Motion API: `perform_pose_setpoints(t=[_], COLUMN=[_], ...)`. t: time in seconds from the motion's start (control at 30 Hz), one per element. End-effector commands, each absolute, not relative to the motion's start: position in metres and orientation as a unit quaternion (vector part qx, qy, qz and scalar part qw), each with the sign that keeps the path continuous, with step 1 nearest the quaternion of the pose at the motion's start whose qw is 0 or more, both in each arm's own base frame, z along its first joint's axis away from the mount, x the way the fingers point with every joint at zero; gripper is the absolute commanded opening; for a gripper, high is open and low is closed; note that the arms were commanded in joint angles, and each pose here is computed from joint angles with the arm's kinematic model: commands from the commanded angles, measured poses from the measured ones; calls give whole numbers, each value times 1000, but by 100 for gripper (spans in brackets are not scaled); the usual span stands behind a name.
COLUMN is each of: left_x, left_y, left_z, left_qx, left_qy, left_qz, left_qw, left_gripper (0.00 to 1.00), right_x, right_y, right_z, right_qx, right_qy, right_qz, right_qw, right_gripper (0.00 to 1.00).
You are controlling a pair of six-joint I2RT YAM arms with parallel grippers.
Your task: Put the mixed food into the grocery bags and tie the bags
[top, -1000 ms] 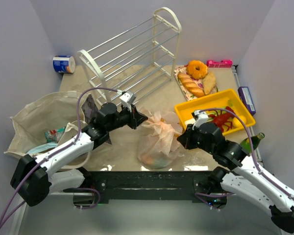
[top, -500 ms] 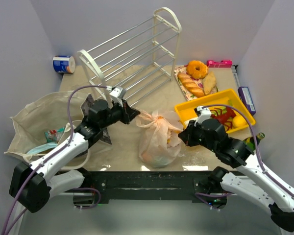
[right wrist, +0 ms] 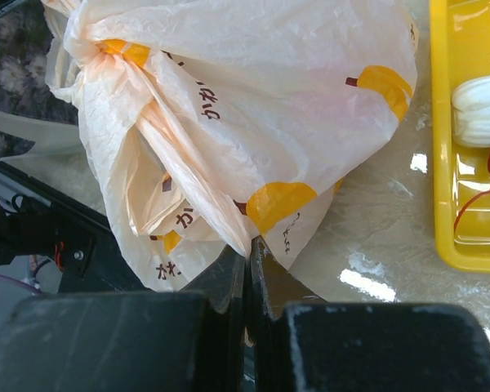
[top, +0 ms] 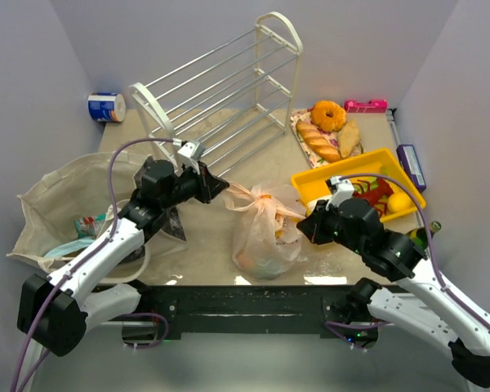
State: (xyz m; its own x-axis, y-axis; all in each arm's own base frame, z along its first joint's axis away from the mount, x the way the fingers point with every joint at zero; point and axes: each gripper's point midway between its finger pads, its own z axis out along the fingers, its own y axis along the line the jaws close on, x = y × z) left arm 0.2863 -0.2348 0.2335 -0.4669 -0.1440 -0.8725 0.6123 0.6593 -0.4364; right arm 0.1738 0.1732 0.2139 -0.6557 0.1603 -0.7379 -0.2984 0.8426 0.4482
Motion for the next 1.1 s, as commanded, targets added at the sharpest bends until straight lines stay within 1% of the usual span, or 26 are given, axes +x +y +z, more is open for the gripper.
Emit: perform_pose_setpoints(t=[0.0,0.03,0.07,0.17,0.23,0.27,0.3,0.37,0.4,0.43,0.5,0.57,0.6,0.7,0.8,0.93,0.97,1.0,1.07], left_x=[304,300,290,278,277,277,277,276,276,276,277,277,277,277,280,284,287,289,291], left_y=[-217,-221,-230,-239,-239,-239,-239,-239,-239,-239,-240,-240,-240,-239,-235,-230,-227,-225,-221], left_z=[272,278,278,276,272,271,269,268,265,266,264,265,265,266,267,264,265,265,262], left_qx=[169,191,219,252,257,257,258,259,259,258,258,258,258,257,249,234,227,220,204], left_qy=[727,712,702,687,690,691,692,691,693,693,694,694,694,697,706,719,722,725,734], left_qz=[-350,-361,-383,-410,-408,-406,-406,-407,-408,-408,-408,-409,-408,-405,-393,-379,-371,-366,-357], left_qw=[566,571,559,545,540,540,539,538,535,535,534,534,534,533,534,534,538,540,540], left_gripper=[0,0,0,0,0,0,0,0,0,0,0,0,0,0,0,0,0,0,0], right_x=[179,182,184,192,197,200,202,203,204,203,200,199,199,197,201,206,209,209,208], right_y=[183,189,193,206,211,212,213,214,214,214,217,215,214,207,191,171,165,162,155], right_z=[237,242,243,243,242,245,246,246,244,243,237,233,232,232,233,241,244,245,248], right_qx=[-53,-59,-65,-80,-84,-85,-87,-95,-98,-99,-112,-112,-112,-106,-90,-68,-59,-56,-51], right_qy=[852,846,845,841,843,842,842,843,844,845,848,854,854,857,864,868,867,868,867], right_qz=[296,307,310,317,313,312,309,303,301,302,303,296,294,284,250,204,192,187,178], right_qw=[428,431,432,432,429,433,433,434,434,430,420,414,413,416,428,447,455,456,462], right_gripper=[2,4,4,7,12,16,25,30,36,40,43,41,37,30,24,20,18,12,8])
